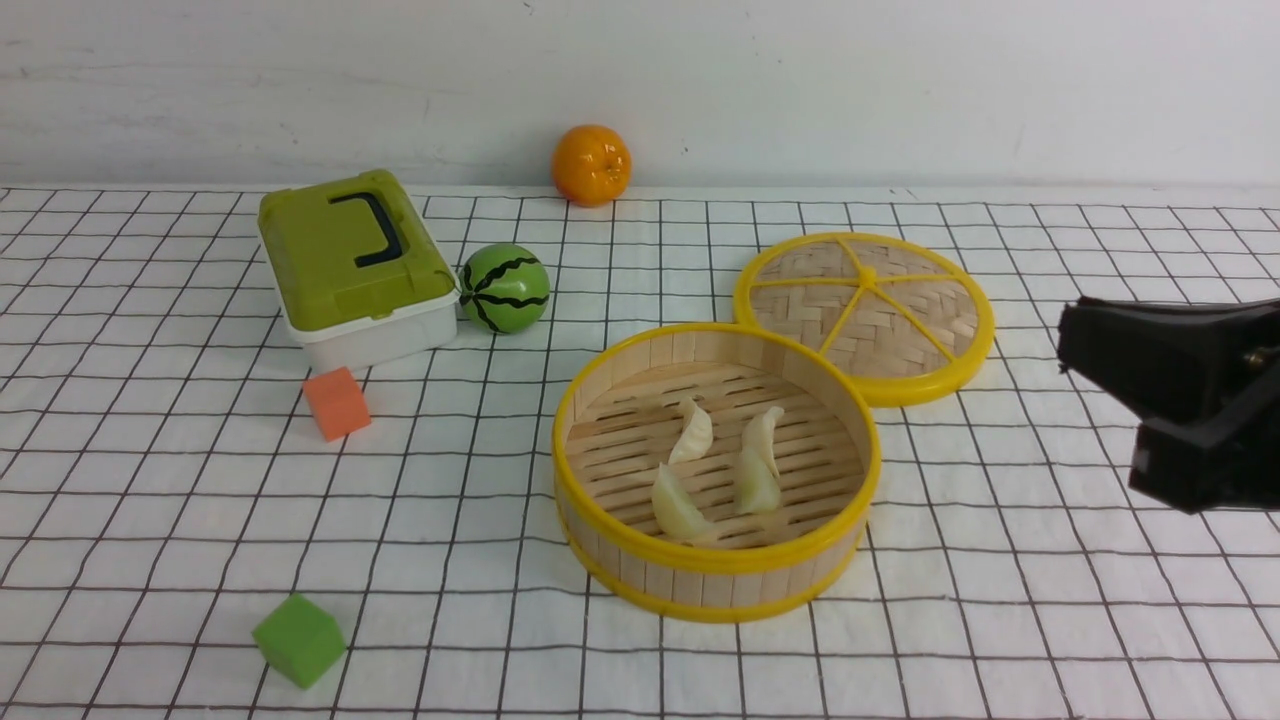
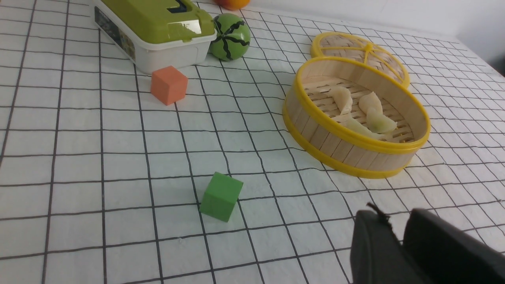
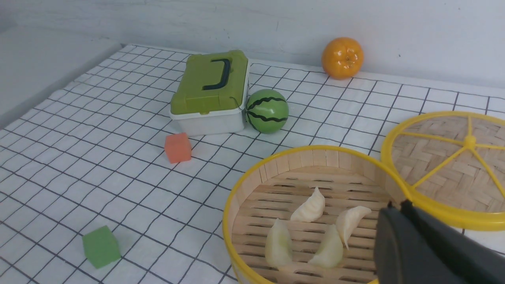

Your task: Put the dumplings into the steamer on the table with the white tablecloth.

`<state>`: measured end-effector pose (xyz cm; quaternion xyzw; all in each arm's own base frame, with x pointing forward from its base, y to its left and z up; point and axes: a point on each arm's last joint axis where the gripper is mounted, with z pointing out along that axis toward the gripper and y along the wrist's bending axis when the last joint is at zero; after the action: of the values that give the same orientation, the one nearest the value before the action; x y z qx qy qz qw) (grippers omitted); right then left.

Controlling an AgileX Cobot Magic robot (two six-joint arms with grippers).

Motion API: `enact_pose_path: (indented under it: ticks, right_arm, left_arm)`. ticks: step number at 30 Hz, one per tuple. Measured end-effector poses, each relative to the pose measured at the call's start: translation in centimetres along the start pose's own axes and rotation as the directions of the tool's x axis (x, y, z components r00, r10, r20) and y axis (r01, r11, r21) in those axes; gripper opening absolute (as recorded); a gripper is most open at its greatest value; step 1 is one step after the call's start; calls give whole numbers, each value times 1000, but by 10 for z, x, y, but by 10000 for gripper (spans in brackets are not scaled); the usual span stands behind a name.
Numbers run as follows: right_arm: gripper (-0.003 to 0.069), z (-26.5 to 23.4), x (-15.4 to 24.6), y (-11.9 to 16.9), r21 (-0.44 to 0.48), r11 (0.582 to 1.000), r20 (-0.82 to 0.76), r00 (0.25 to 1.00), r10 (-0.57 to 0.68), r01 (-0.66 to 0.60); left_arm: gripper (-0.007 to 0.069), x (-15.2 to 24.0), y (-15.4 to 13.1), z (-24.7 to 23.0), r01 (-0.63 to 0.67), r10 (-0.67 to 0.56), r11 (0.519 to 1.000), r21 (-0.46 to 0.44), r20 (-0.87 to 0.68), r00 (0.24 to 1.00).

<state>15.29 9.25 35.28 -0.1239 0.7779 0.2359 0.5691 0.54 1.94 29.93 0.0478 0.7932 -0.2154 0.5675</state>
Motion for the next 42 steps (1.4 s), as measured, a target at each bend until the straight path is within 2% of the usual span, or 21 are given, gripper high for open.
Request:
enact_pose_path:
  ticks: [7, 11, 15, 20, 23, 26, 27, 32, 33, 37, 42]
  right_arm:
    - [-11, 0, 0, 1, -4, 1000, 2, 1000, -10, 10]
    - [-21, -1, 5, 7, -31, 994, -2, 995, -100, 100]
    - [-24, -12, 10, 1, 0, 982, 19, 982, -187, 187]
    - [-24, -33, 23, -11, 57, 984, 57, 983, -172, 169]
    - [-24, -46, 46, -25, 121, 983, 64, 987, -146, 138]
    - [-24, -66, 90, -46, 251, 967, 89, 994, -68, 44]
    - [-24, -67, 95, -48, 267, 963, 93, 994, -62, 35]
    - [-24, -85, 142, -65, 433, 901, 164, 986, -36, -39]
    - [-24, -87, 155, -70, 477, 877, 180, 983, -32, -59]
    - [-24, -89, 178, -76, 532, 843, 201, 979, -33, -81]
    - [-24, -89, 190, -78, 555, 827, 141, 990, 18, -94]
  left_arm:
    - [125, 0, 0, 0, 0, 0, 1000, 0, 0, 1000]
    - [127, 0, 0, 0, 0, 0, 1000, 0, 0, 1000]
    - [127, 0, 0, 0, 0, 0, 1000, 0, 0, 1000]
    - [131, 0, 0, 0, 0, 0, 1000, 0, 0, 1000]
    - [132, 0, 0, 0, 0, 0, 1000, 0, 0, 1000]
    - [132, 0, 0, 0, 2, -2, 1000, 0, 0, 1000]
    - [132, 0, 0, 0, 2, -2, 1000, 0, 0, 1000]
    - [132, 0, 0, 0, 2, -2, 1000, 0, 0, 1000]
    - [132, 0, 0, 0, 2, -2, 1000, 0, 0, 1000]
    - [132, 0, 0, 0, 2, -2, 1000, 0, 0, 1000]
    - [134, 0, 0, 0, 2, -2, 1000, 0, 0, 1000]
